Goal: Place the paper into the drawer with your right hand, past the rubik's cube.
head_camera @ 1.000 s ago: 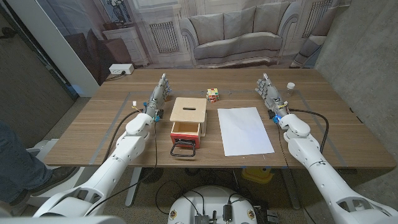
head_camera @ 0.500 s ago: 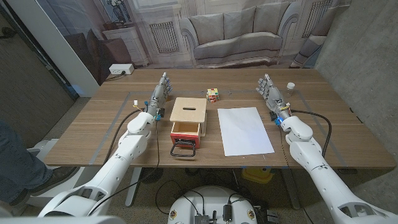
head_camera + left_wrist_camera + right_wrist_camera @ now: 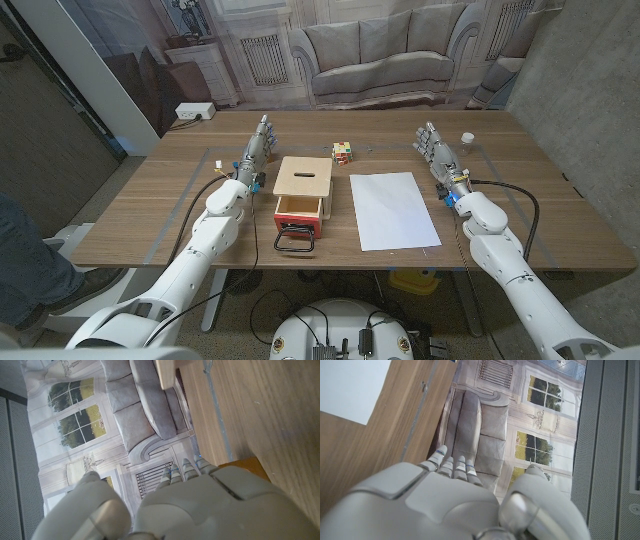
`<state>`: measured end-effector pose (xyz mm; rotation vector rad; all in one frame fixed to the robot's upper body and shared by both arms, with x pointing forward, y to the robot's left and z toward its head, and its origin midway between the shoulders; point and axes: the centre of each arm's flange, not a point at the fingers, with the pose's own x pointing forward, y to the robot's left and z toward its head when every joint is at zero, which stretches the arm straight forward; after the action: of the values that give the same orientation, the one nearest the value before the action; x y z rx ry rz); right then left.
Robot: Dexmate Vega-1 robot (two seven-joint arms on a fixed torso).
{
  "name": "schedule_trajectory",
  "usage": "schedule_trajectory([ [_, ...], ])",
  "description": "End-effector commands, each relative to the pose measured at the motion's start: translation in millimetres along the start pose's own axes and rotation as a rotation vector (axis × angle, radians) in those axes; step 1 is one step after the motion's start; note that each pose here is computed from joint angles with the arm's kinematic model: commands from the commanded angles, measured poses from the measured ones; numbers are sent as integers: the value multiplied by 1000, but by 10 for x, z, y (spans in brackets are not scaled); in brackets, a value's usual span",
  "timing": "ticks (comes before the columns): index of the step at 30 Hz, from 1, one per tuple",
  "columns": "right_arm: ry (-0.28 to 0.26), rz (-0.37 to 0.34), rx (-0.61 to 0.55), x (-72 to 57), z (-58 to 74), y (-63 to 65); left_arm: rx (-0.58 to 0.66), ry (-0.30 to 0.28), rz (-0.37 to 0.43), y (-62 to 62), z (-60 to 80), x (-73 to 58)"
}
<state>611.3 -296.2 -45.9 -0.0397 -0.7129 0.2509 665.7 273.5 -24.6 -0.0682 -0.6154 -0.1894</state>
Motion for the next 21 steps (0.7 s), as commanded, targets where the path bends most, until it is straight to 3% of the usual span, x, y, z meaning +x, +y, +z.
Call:
schedule_trajectory([
  [1, -25, 25, -27, -127, 64, 84, 7, -18, -9, -5, 52, -31],
  [21, -65, 48, -73, -322, 156, 246, 35, -14, -22, 2, 79, -19],
])
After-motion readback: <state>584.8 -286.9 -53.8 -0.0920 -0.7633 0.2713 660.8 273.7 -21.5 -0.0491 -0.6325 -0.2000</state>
